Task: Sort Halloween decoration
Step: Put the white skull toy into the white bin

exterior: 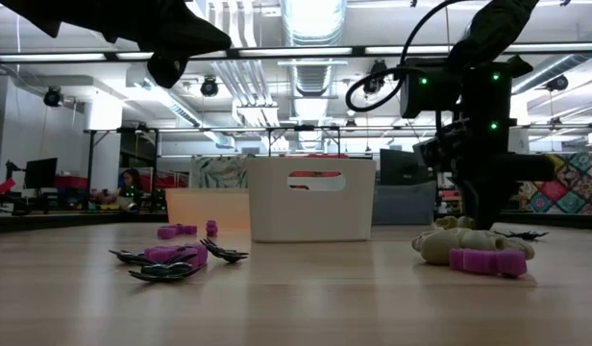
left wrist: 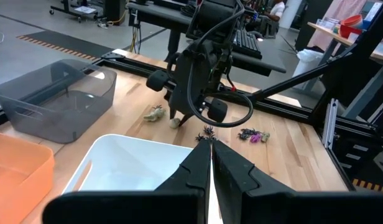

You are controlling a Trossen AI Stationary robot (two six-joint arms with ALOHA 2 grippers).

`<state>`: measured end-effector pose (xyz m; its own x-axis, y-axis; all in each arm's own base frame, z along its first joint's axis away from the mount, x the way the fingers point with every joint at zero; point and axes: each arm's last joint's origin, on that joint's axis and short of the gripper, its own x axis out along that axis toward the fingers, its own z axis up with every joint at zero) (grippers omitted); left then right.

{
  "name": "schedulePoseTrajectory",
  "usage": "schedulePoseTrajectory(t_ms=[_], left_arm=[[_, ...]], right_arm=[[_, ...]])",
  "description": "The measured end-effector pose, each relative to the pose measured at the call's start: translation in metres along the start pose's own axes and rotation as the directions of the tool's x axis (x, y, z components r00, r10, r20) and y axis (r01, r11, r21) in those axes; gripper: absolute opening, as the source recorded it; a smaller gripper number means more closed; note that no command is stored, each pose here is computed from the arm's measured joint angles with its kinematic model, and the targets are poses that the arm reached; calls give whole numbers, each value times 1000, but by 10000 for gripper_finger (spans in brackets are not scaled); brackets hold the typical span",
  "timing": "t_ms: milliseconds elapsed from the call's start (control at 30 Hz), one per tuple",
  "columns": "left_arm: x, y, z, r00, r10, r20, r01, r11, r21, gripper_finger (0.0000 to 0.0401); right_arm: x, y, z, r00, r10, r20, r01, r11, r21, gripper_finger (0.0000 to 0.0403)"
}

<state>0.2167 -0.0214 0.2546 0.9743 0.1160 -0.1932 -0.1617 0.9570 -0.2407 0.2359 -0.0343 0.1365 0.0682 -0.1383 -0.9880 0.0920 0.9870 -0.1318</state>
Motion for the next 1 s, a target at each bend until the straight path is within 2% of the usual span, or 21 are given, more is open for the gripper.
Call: schedulePoseTrajectory(t_ms=[233, 433, 733, 867, 933, 1000], left_arm=[[0, 0, 0, 1000, 0, 0, 0, 1000, 0, 0], [0, 0, 0, 1000, 0, 0, 0, 1000, 0, 0], [0, 0, 1, 1000, -2, 6, 2, 1000, -2, 0], [0, 0, 1, 1000, -2, 8, 2, 1000, -3, 0], [0, 0, 1, 1000, -3, 8, 3, 1000, -3, 0], [0, 0, 1, 1000, -2, 9, 3, 1000, -3, 0]], right_arm=[[0, 1, 1, 1000, 26, 7, -26, 1000, -2, 16], [-5, 0, 1, 999, 30, 35, -30, 1000, 1, 12], [-31, -3, 0, 981, 48, 189, -52, 998, 21, 12], [-47, -4, 5, 940, 65, 335, -76, 997, 21, 12], [-57, -5, 11, 892, 86, 445, -103, 995, 13, 12], [-67, -5, 19, 822, 103, 560, -123, 992, -2, 12]])
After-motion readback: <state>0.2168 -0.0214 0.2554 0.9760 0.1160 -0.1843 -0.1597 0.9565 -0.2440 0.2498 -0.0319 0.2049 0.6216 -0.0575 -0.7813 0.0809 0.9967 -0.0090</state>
